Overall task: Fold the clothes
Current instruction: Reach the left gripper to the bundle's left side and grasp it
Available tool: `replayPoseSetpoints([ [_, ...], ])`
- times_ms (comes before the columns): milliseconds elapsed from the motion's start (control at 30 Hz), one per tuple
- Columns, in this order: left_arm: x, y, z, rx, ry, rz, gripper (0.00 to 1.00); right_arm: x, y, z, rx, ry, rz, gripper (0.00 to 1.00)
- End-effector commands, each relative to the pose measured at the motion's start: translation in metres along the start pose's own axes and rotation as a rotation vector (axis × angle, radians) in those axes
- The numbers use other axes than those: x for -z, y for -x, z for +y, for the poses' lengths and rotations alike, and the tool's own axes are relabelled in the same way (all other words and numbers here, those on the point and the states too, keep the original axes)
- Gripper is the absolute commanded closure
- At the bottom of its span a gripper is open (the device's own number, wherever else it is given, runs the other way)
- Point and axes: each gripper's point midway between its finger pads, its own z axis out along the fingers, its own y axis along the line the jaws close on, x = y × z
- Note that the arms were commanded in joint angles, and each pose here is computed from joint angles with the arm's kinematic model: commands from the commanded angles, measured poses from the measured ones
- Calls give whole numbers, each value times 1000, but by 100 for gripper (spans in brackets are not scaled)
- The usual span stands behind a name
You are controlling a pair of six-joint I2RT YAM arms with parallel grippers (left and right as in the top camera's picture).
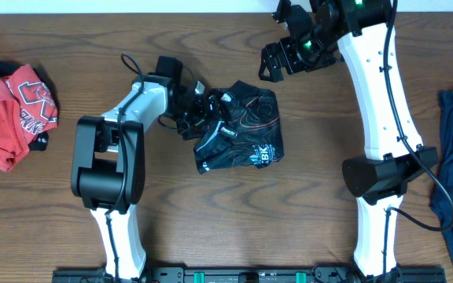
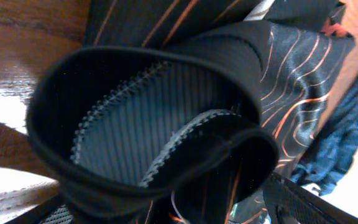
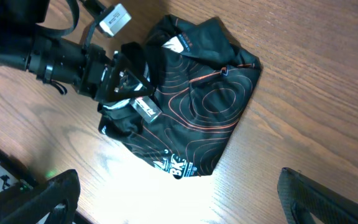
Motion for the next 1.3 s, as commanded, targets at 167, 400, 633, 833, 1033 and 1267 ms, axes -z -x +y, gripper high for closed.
replayPoseSetpoints([
  [167,-42,-14,153,90,570,14,27,0,-1,5,-16,13,4,1],
  [400,-70,-33,167,95,607,91,27,0,-2,5,-17,13,7,1],
  [633,-89,-50,177,87,633,155,30,0,-3,5,-19,13,11,1],
  [833,-89,-52,177,86,636,161,42,0,-3,5,-19,13,11,1],
  [1033,-90,-52,177,84,638,163,73,0,-3,5,-26,14,11,1],
  [1267,-95,-51,172,47,591,176,94,0,-3,6,-26,22,10,5],
])
